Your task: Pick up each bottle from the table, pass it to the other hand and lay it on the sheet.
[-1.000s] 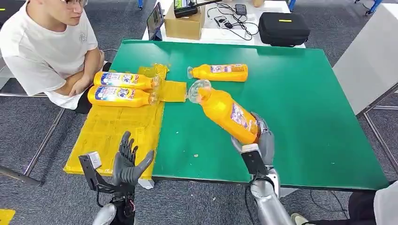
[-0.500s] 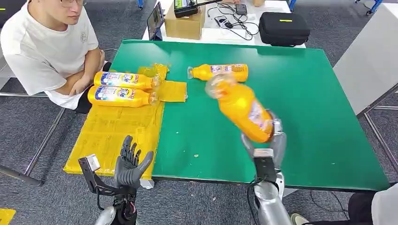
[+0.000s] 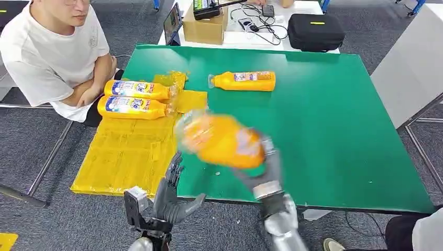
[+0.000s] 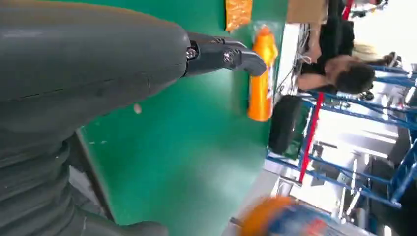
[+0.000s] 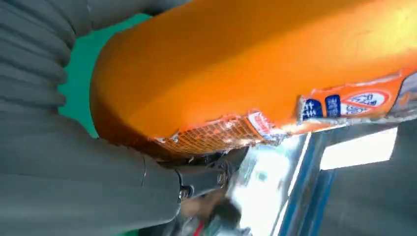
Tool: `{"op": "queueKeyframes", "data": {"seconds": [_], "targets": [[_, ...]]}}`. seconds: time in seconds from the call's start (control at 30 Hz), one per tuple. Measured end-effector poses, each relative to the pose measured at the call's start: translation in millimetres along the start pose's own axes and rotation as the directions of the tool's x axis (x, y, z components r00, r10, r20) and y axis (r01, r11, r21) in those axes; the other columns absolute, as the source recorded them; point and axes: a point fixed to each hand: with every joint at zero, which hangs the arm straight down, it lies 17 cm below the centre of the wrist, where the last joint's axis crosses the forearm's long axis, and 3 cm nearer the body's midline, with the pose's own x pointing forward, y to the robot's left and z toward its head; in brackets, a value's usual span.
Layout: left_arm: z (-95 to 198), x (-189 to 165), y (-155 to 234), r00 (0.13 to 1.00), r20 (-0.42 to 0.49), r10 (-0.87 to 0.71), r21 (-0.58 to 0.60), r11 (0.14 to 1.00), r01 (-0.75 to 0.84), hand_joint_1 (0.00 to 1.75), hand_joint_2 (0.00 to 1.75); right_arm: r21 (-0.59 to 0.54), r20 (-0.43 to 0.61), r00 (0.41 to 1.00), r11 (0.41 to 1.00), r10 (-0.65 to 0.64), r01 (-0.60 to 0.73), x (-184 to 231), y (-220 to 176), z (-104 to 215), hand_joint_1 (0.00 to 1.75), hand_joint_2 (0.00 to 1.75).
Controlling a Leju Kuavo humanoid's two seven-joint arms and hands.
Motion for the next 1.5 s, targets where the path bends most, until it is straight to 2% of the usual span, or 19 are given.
{"op": "queueKeyframes", "data": {"seconds": [0.1, 0.2, 0.3, 0.5, 0.63, 0.7, 0.77, 0.83, 1.1, 1.5], "targets": [[-1.2, 4.7, -15.1, 1.000, 0.012, 0.024, -0.052, 0.998, -0.023, 0.00, 1.75, 0.089, -0.026, 0.999, 0.996, -0.027, 0.029, -4.8, 39.4, 20.7, 1.75, 1.75], [3.2, 13.4, -40.0, 0.996, 0.018, 0.087, -0.152, 0.985, -0.084, 0.00, 1.75, 0.124, -0.061, 0.997, 0.991, -0.043, 0.051, -12.7, 54.3, 33.0, 1.75, 1.75], [12.0, 19.4, -60.9, 0.994, 0.028, 0.107, -0.244, 0.965, -0.097, 0.00, 1.75, 0.110, -0.104, 0.992, 0.990, -0.077, 0.089, -21.5, 54.0, 37.1, 1.75, 1.75], [18.0, 33.1, -69.7, 0.993, 0.087, 0.074, -0.287, 0.957, -0.046, 0.00, 1.75, 0.080, -0.168, 0.979, 0.989, -0.111, 0.126, -37.6, 45.0, 35.6, 1.75, 1.75], [19.8, 44.6, -74.0, 0.987, 0.101, 0.122, -0.310, 0.947, -0.085, 0.00, 1.75, 0.101, -0.194, 0.972, 0.983, -0.130, 0.152, -42.7, 53.2, 40.9, 1.75, 1.75], [20.8, 48.3, -75.1, 0.983, 0.096, 0.158, -0.319, 0.940, -0.120, 0.00, 1.75, 0.105, -0.200, 0.971, 0.983, -0.131, 0.154, -44.5, 54.5, 41.9, 1.75, 1.75], [22.6, 52.2, -77.1, 0.965, 0.057, 0.255, -0.340, 0.914, -0.221, 0.00, 1.75, 0.109, -0.209, 0.970, 0.982, -0.126, 0.152, -48.4, 55.1, 43.0, 1.75, 1.75], [25.5, 52.8, -80.0, 0.964, 0.049, 0.260, -0.363, 0.904, -0.226, 0.00, 1.75, 0.115, -0.218, 0.969, 0.983, -0.114, 0.141, -53.0, 54.5, 43.8, 1.75, 1.75], [16.4, 39.0, -64.4, 0.985, 0.043, 0.168, -0.273, 0.950, -0.150, 0.00, 1.75, 0.194, -0.193, 0.981, 0.980, 0.001, 0.037, -54.4, 66.8, 46.4, 1.75, 1.75], [11.1, 37.2, -57.6, 0.987, 0.044, 0.156, -0.244, 0.959, -0.141, 0.00, 1.75, 0.224, -0.179, 0.984, 0.974, 0.009, 0.032, -49.3, 77.9, 49.1, 1.75, 1.75]]}}
